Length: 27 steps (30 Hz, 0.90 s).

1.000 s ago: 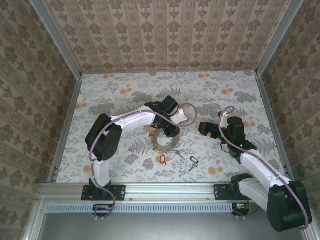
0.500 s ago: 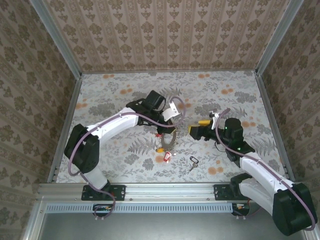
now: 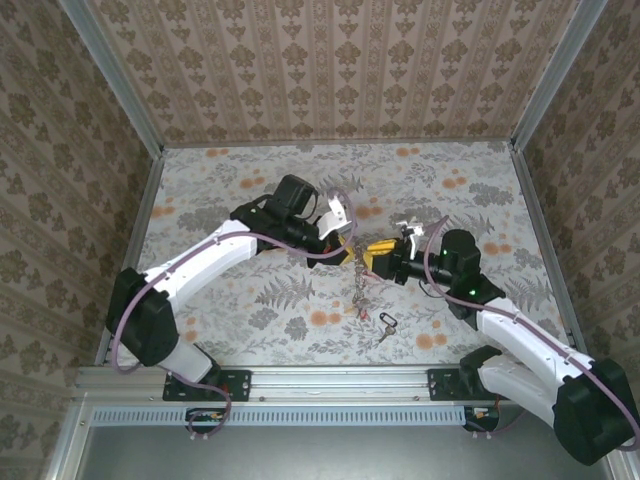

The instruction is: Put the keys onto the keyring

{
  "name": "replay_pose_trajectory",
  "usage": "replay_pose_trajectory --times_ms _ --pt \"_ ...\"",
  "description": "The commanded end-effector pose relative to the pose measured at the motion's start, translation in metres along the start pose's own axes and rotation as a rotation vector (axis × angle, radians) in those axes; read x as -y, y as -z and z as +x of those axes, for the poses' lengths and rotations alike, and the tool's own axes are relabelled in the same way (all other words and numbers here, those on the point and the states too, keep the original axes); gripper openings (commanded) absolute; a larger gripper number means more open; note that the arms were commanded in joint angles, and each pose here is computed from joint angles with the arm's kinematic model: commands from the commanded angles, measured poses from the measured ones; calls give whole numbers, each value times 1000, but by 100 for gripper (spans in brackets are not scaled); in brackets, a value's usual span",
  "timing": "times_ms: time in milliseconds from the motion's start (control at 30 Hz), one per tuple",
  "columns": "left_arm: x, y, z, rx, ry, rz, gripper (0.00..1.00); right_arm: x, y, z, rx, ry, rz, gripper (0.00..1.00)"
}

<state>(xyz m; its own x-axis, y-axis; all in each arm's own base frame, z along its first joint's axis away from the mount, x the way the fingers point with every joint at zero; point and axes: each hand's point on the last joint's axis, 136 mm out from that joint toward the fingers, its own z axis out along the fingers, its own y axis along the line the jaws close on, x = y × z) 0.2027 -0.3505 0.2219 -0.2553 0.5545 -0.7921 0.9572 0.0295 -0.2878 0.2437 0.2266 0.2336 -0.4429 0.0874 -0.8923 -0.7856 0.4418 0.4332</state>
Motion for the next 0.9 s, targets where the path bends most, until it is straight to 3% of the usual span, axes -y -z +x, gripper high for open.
replay_pose_trajectory --times_ms 0,867 --pt "14 10 -14 67 -60 35 0 -21 -4 -7 -21 49 -95 31" --pt "42 29 -25 117 -92 107 0 -45 -13 5 -84 85 -181 16"
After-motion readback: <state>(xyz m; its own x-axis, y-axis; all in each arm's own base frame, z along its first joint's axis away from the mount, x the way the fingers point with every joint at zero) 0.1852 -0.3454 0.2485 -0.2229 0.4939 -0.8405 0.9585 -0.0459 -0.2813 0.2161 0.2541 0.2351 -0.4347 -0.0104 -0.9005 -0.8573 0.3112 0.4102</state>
